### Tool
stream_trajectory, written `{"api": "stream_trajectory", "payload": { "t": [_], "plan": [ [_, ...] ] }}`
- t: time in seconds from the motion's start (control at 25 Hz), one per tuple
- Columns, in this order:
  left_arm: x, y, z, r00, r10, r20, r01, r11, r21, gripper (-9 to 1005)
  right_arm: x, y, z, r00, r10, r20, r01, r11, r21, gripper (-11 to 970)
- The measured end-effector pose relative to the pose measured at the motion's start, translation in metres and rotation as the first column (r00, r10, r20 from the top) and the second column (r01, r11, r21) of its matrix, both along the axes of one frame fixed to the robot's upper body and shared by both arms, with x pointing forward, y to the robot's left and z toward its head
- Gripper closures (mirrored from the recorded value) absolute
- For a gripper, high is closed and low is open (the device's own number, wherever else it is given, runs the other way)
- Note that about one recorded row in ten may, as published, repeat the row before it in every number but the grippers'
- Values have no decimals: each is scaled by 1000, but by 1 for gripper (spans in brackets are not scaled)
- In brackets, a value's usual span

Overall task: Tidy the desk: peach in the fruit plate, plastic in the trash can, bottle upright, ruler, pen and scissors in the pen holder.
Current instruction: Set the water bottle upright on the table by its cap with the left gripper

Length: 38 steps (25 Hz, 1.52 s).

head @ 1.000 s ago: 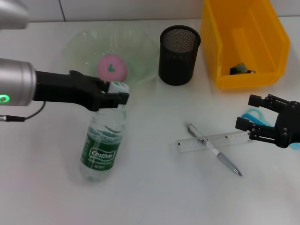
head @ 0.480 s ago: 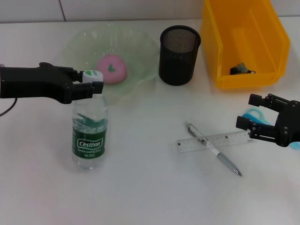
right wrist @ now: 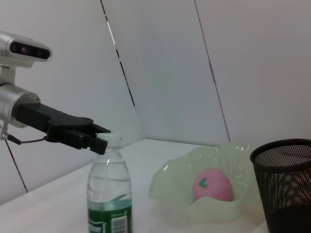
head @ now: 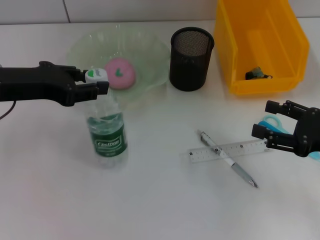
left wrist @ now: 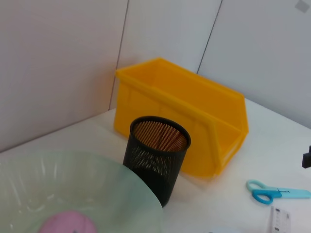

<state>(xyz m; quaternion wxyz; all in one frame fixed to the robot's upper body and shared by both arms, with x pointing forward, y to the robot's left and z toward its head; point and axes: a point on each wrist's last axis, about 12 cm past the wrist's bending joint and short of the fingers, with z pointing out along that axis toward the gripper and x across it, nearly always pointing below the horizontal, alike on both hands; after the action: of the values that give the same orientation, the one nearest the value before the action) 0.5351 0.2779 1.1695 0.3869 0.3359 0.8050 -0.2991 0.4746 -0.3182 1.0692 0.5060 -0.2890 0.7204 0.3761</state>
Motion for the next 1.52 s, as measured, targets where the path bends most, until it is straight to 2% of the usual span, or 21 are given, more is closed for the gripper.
{"api": "stream_trajectory", "payload": {
  "t": [0.76,1.52],
  "plan": [
    [0,2,8,997,-23,75,21,1000,16,550,-1,0,0,1000,-2,-4,2,1000,2,117],
    [0,3,3,985,-60,160,50,997,66,546,0,0,1,1000,2,-3,-2,1000,2,117]
  ]
}}
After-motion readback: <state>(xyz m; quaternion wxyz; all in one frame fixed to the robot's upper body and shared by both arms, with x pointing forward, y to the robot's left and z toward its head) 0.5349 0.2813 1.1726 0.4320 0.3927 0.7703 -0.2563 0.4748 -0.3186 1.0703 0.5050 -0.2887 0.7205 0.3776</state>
